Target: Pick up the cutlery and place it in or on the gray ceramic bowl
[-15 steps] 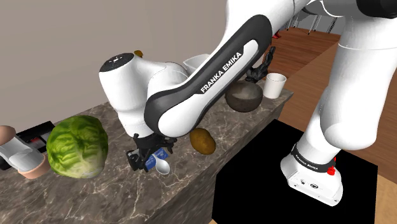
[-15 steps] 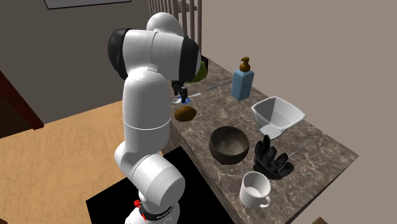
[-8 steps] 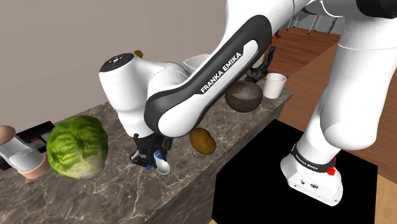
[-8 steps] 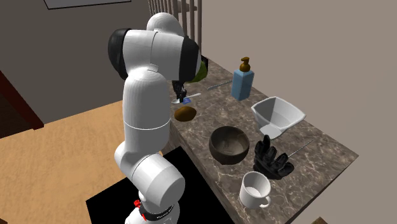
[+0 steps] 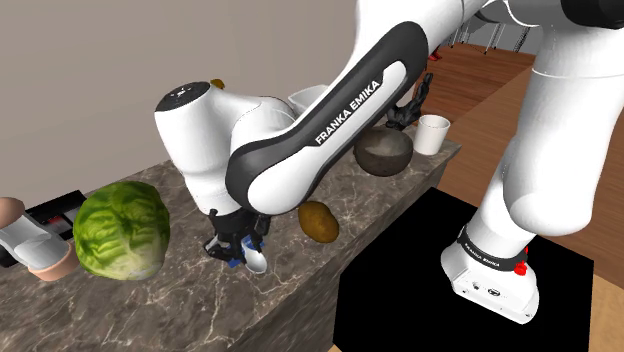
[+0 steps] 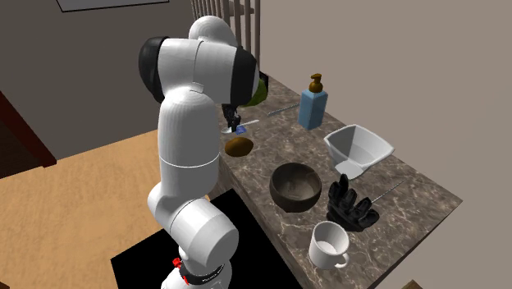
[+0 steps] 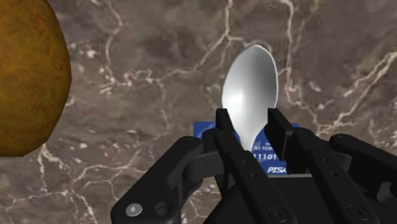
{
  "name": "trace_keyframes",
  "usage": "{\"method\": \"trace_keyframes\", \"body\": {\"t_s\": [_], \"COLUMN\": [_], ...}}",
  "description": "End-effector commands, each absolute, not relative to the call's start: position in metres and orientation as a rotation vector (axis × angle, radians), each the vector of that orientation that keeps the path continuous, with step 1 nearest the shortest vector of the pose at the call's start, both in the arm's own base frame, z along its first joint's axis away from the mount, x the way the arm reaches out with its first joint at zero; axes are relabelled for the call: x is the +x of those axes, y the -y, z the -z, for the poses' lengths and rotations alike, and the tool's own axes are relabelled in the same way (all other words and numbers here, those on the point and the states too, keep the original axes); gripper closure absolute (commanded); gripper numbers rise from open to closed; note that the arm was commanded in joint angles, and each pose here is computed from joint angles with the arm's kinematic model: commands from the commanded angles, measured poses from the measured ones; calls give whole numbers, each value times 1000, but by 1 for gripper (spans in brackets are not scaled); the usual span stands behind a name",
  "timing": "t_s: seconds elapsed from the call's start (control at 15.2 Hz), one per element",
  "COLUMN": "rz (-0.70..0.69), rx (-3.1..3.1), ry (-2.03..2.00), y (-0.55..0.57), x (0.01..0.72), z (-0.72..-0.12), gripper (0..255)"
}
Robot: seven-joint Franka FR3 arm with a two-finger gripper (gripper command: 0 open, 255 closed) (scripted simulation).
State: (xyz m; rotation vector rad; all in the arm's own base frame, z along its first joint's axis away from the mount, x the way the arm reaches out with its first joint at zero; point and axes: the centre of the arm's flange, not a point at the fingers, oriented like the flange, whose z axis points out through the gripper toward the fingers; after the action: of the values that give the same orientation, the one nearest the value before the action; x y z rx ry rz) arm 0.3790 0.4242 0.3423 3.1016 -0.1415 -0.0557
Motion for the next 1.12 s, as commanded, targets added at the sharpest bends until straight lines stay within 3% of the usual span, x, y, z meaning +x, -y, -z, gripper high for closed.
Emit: {"method": "trace_keyframes", "body": {"t_s": [0.0, 1.06], "rz": [56, 56], "rx": [3101, 3101], "ry": [141, 141], "y": [-424, -424], "x": [379, 379], "z": [-350, -435], "gripper": [255, 255]}}
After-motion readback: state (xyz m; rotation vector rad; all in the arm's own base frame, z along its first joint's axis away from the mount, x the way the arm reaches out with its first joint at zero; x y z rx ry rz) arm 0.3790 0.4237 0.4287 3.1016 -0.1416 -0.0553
